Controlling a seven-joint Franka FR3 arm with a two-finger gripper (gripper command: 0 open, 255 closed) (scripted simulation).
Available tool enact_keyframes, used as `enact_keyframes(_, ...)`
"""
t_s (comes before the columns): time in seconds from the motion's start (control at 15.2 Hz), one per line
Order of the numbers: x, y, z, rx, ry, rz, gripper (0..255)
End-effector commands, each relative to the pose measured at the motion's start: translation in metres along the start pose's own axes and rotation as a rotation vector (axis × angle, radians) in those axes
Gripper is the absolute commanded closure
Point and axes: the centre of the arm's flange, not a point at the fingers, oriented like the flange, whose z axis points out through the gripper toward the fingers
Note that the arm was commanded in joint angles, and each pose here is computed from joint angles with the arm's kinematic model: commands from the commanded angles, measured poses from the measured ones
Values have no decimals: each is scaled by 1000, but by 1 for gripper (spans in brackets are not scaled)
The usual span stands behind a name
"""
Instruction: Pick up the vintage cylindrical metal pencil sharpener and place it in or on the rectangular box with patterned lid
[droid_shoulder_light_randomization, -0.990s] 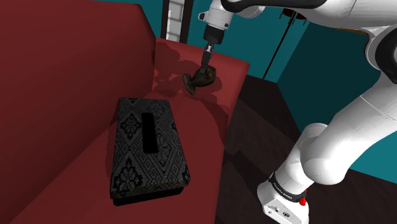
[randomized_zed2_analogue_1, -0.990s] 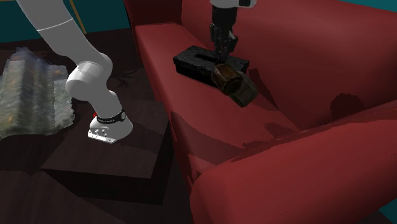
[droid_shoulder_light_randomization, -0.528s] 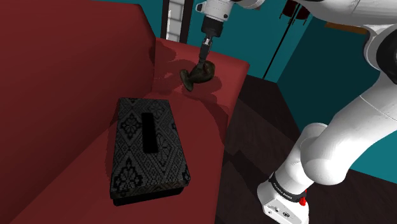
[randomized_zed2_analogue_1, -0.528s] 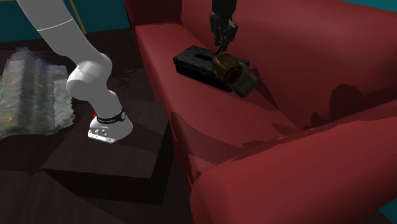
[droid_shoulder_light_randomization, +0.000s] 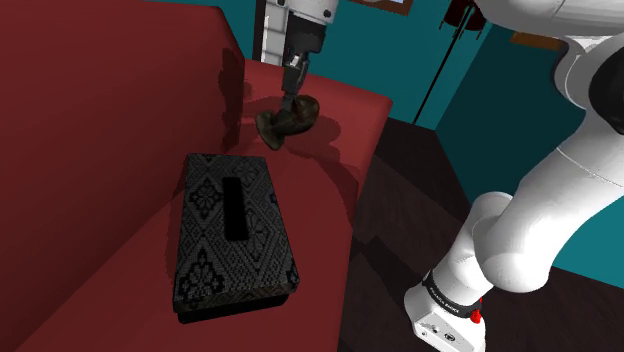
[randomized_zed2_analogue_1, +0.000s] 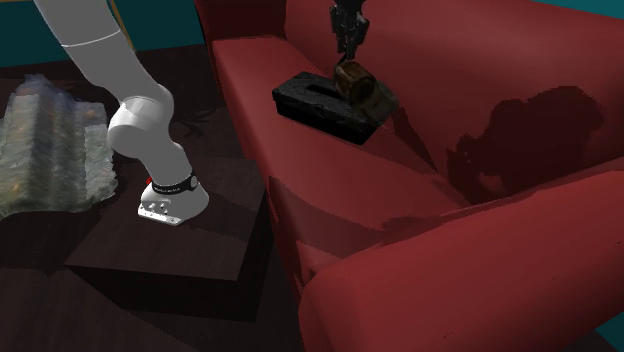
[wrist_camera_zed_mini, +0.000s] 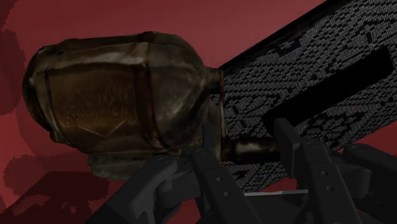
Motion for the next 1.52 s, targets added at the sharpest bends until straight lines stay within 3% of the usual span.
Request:
enact_keyframes(0.0, 13, -25, -3, 0, 2, 1, 255)
enact_keyframes(1.12, 123, -220, -4, 0, 2, 1, 255)
enact_keyframes(1.45, 127, -227, 17, 0, 2, 1, 255)
